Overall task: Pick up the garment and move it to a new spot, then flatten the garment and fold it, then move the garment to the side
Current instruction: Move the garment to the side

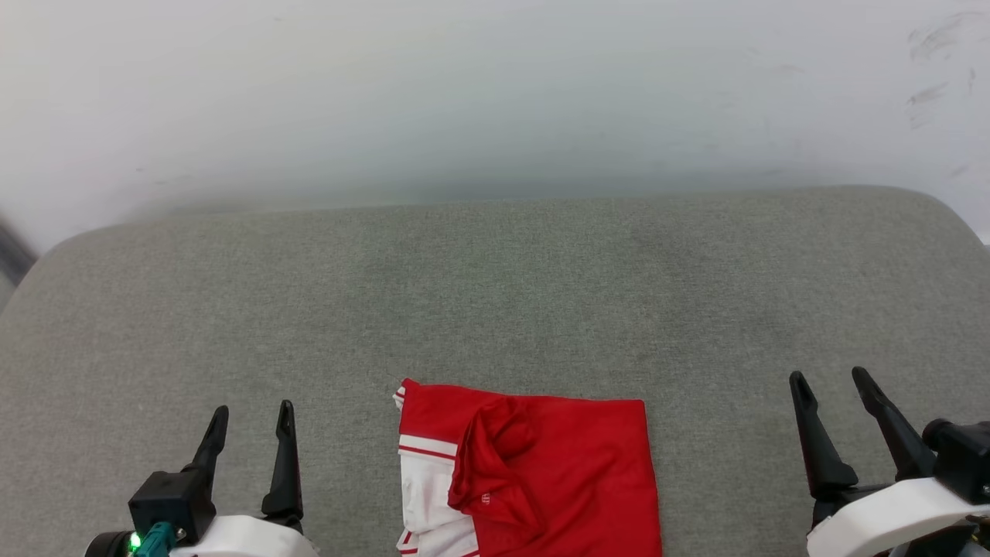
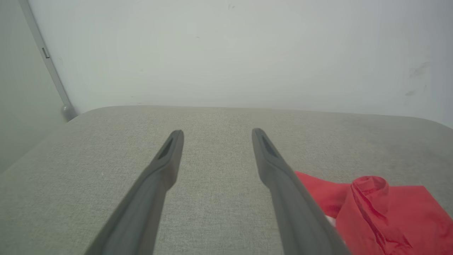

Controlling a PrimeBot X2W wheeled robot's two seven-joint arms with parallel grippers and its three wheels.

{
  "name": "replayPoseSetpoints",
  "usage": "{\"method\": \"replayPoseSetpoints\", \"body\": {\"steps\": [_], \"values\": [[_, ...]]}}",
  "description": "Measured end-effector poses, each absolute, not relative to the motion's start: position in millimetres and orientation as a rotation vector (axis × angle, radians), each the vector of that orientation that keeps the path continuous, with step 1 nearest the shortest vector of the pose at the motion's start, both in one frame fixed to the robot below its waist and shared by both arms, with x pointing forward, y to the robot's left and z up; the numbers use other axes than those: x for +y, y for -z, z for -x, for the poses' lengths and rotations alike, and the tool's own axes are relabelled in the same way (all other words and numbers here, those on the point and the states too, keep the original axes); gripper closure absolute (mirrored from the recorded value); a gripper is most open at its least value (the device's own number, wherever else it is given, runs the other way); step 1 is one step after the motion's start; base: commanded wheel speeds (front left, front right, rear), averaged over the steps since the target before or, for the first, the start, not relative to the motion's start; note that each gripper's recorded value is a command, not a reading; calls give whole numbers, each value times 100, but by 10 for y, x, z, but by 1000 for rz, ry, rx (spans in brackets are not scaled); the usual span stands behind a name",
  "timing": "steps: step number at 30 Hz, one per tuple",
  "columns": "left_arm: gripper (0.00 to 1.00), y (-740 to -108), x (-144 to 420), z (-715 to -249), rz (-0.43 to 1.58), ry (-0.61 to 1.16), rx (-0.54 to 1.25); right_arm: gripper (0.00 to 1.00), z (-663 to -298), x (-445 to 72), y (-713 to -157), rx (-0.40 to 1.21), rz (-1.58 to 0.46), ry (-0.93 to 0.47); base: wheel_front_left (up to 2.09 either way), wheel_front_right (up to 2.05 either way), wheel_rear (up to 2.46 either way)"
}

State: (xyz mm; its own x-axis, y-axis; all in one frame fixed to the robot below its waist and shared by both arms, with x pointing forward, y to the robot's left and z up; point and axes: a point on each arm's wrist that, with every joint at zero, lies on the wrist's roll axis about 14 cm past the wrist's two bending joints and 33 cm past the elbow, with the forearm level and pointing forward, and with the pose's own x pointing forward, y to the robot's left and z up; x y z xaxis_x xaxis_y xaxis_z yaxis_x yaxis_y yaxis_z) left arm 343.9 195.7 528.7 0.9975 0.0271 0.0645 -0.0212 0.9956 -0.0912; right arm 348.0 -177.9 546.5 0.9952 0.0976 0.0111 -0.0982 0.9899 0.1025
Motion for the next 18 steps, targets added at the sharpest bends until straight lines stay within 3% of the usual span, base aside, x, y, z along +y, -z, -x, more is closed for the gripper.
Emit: {"method": "replayPoseSetpoints", "body": {"steps": [10, 18], "values": [[0, -5376, 2052, -3513, 108, -59, -102, 0, -3618, -2054, -5075, 184, -325, -45, 0, 0, 0], [0, -5368, 2160, -3624, 117, -100, -109, 0, -3678, -1907, -4220, 653, -511, -143, 0, 0, 0]]}}
